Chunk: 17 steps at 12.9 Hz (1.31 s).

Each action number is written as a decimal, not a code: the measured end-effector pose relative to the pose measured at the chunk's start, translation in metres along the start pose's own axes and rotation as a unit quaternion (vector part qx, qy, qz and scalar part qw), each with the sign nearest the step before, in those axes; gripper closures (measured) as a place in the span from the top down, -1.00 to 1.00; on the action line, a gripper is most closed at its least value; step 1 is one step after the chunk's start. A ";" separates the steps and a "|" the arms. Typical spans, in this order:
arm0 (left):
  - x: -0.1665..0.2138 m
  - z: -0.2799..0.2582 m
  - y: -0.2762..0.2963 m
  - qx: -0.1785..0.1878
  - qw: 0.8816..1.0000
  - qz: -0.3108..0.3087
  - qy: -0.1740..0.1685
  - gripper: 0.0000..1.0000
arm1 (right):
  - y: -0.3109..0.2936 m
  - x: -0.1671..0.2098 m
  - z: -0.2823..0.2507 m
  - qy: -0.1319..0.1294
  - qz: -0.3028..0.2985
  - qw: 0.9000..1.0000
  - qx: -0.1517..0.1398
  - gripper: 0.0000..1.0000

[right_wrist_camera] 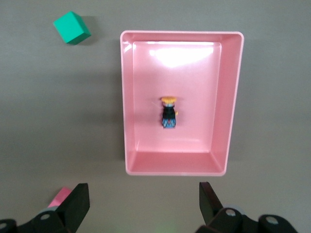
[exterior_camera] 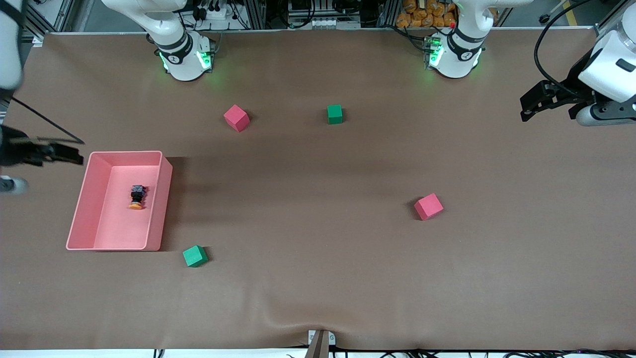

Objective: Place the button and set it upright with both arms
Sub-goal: 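Move the right gripper into the pink tray above the yellow button, then close the right gripper on the yellow-capped button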

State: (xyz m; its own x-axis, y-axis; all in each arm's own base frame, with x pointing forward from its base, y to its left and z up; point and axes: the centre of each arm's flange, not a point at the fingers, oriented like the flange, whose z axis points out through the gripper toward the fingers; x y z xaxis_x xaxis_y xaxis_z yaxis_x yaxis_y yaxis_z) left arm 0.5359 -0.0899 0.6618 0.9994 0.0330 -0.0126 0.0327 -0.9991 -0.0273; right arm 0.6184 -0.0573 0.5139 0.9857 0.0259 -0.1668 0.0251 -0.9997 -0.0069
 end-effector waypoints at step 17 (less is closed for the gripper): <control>0.000 0.001 0.000 0.000 1.000 0.000 -0.001 1.00 | 0.067 0.032 0.297 0.040 -0.003 0.999 0.035 1.00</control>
State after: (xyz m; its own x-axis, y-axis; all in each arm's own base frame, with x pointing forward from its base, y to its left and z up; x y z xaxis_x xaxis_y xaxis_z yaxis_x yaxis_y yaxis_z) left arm 0.5363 -0.0895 0.6608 0.9993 0.0339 -0.0146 0.0334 -0.9991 -0.0276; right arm 0.6017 -0.1224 0.2150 0.9958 0.0285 -0.0871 0.0218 -0.9968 -0.0772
